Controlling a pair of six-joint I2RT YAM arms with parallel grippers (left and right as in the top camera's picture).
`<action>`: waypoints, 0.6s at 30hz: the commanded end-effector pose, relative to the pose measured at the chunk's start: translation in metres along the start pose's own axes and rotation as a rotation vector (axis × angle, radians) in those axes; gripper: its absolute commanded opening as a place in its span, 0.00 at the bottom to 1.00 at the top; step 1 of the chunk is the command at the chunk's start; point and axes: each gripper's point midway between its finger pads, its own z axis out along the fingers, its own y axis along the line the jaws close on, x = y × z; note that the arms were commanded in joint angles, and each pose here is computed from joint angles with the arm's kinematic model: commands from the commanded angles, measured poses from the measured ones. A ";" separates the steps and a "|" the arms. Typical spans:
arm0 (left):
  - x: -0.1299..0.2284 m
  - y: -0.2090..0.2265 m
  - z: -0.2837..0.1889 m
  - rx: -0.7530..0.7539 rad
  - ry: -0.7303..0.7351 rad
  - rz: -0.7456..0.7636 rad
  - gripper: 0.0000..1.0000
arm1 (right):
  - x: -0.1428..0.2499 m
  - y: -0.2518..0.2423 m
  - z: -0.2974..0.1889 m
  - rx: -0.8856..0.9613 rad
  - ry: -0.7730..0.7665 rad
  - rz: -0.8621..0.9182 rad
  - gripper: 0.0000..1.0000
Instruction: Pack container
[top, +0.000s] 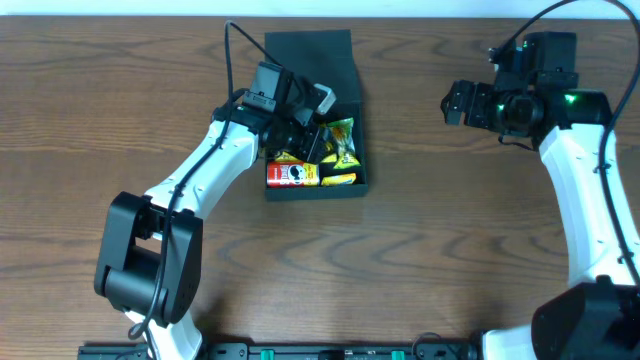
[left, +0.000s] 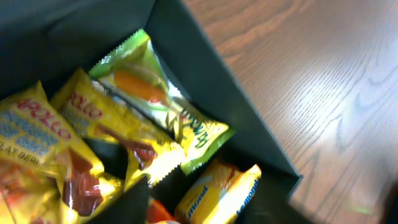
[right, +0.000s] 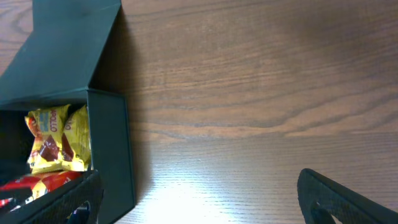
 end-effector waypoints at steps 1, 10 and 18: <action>-0.007 0.004 -0.014 -0.073 -0.018 -0.028 0.06 | 0.001 0.003 0.001 -0.001 0.003 -0.015 0.99; -0.007 0.077 -0.049 -0.504 -0.128 -0.419 0.06 | -0.003 0.003 0.001 -0.003 -0.013 -0.018 0.99; -0.009 0.080 -0.078 -0.618 -0.205 -0.517 0.06 | -0.005 0.004 0.001 -0.005 -0.022 -0.020 0.99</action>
